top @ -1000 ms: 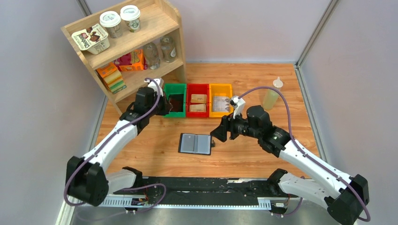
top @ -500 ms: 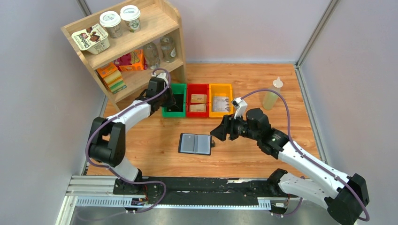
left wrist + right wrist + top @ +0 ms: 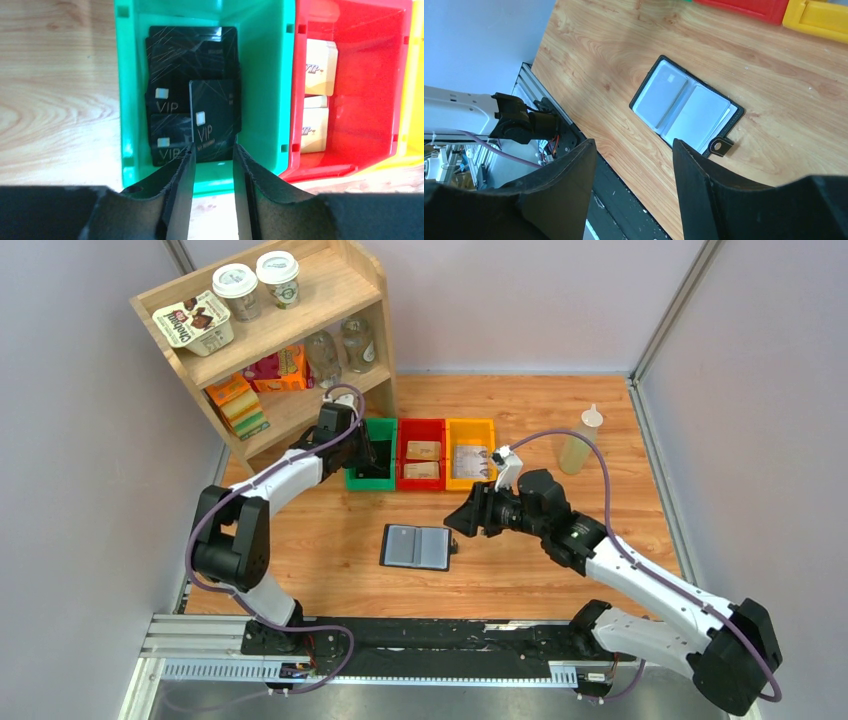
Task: Take the credit cards out of the card holder
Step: Place the credit card in the storage box, then remove the credit card from the card holder.
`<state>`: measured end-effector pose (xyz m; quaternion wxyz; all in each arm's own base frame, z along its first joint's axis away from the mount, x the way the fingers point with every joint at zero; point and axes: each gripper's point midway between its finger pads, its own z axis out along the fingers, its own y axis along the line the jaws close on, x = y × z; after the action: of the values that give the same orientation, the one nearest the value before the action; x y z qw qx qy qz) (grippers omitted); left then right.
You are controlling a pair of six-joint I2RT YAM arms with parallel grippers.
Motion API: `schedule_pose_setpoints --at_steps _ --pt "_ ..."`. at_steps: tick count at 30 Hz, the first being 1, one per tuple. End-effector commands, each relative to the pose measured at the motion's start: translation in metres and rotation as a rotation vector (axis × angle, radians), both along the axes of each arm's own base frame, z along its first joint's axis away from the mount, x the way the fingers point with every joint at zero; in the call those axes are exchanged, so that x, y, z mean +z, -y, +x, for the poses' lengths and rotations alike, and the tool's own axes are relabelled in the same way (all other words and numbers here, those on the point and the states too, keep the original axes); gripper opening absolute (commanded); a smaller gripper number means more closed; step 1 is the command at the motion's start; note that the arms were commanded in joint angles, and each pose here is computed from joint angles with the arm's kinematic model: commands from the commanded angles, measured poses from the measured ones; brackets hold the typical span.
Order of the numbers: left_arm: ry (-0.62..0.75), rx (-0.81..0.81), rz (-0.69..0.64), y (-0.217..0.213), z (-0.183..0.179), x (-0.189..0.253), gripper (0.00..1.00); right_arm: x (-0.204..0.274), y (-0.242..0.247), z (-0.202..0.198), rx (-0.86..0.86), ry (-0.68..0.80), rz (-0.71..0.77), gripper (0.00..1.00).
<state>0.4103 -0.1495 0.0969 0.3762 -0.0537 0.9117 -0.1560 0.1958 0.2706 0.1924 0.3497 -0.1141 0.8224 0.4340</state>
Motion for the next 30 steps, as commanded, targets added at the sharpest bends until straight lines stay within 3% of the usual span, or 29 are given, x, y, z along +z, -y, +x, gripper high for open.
schedule_pose_setpoints --at_steps 1,10,16,21,30 --pt "0.064 0.01 0.06 -0.016 -0.007 0.039 0.42 0.001 -0.014 0.005 -0.008 -0.024 0.038 0.59" --pt "0.015 -0.068 -0.017 -0.012 -0.067 0.059 0.49 -0.03 -0.035 0.008 -0.015 -0.044 -0.121 0.59" --pt "-0.144 -0.15 -0.167 0.008 -0.146 0.019 0.49 -0.05 -0.058 0.009 -0.026 0.009 -0.311 0.65" --pt "-0.226 -0.182 -0.273 0.029 -0.188 -0.005 0.47 -0.078 -0.079 0.007 0.006 -0.013 -0.424 0.66" --pt "-0.281 -0.188 -0.364 0.046 -0.198 -0.021 0.46 -0.145 -0.058 0.002 0.047 -0.055 -0.665 0.66"
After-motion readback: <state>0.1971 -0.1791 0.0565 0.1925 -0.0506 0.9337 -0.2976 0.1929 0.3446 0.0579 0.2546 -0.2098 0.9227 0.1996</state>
